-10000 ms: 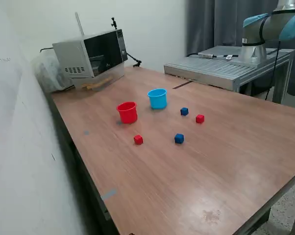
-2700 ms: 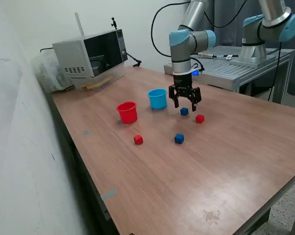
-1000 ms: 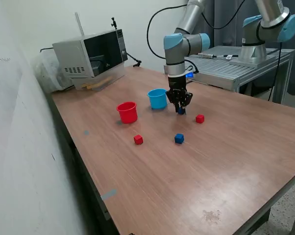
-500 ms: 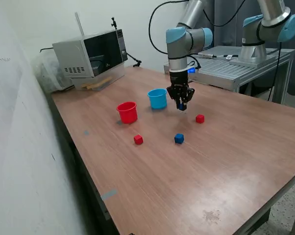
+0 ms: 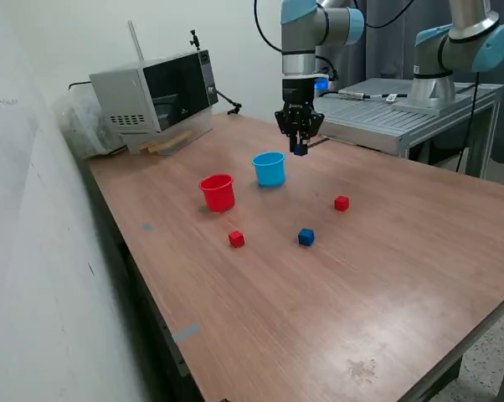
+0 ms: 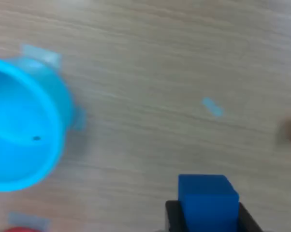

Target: Place red objects in the red bin, and blue objects in the blue bin.

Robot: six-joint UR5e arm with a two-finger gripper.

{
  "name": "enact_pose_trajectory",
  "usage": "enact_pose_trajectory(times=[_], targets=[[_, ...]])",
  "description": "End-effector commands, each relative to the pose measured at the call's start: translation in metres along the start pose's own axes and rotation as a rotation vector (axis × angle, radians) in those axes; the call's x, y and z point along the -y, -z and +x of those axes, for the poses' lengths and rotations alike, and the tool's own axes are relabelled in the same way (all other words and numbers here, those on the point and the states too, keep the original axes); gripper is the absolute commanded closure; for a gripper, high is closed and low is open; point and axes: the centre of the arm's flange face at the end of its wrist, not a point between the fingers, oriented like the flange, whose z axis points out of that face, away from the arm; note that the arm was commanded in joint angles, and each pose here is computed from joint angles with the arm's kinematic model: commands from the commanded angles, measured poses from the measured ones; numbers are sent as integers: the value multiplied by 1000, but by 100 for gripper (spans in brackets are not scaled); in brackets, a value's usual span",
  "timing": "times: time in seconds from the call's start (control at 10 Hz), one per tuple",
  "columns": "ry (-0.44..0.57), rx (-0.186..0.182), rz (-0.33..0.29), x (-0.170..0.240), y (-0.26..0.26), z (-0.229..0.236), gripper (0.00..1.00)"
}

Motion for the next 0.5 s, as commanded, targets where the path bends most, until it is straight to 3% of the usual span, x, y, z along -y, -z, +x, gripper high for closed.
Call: enact_pose_trajectory(times=[0.0, 0.4], targets=[[-104, 33, -29, 3, 20, -82, 100], [-147, 39, -19, 1, 8, -119, 100]])
